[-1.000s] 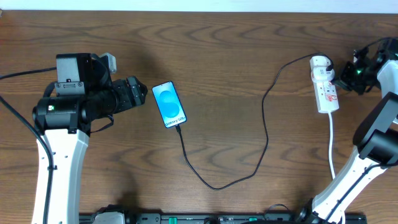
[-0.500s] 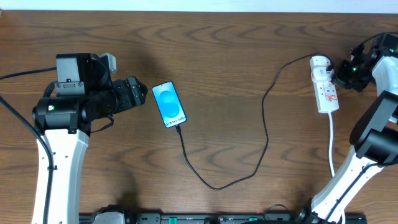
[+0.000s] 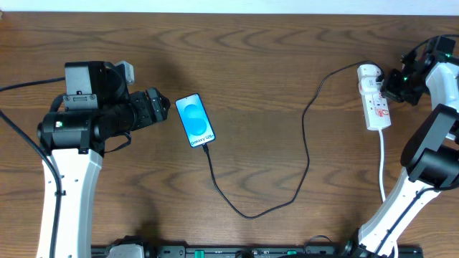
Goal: Plug charger to phone and switch on socket
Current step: 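Press the orange rocker switch beside the plug with the right gripper, then hold the right gripper on the switch as the red light turns on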
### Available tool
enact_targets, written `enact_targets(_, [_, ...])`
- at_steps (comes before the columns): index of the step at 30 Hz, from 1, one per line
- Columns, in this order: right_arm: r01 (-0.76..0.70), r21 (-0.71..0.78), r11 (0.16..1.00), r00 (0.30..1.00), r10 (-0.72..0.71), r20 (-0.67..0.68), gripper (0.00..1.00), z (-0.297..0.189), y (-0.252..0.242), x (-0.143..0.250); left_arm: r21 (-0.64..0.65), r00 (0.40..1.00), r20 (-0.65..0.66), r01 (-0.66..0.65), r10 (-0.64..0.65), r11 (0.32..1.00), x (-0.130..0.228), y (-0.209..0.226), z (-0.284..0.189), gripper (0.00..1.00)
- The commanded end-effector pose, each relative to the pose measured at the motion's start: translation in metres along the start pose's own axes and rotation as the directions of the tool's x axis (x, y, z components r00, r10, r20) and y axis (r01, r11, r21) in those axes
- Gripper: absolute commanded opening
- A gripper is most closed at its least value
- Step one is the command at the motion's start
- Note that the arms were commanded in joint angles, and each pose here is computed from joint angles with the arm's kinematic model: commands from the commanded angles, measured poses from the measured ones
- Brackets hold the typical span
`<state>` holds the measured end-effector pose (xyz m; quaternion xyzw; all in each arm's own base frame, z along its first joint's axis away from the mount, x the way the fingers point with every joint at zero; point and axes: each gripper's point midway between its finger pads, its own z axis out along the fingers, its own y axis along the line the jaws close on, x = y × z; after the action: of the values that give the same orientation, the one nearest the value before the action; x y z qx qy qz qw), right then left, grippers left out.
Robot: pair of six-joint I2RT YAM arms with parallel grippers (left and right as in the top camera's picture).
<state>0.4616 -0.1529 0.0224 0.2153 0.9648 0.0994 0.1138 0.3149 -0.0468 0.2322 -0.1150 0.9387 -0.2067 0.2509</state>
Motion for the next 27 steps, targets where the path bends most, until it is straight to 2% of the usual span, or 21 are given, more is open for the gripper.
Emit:
enact_targets(1, [0.032, -0.176, 0.984, 0.979, -0.067, -0.193, 0.01, 0.047, 0.062, 0.055, -0.006, 1.000, 0.002, 0.005, -0.005, 1.000, -0.001, 0.002, 0.000, 0.86])
enact_targets(27, [0.077, -0.257, 0.963, 0.973, -0.129, -0.193, 0.01, 0.045, 0.082, 0.059, -0.006, 1.000, 0.002, 0.005, -0.005, 1.000, -0.001, 0.002, 0.000, 0.86])
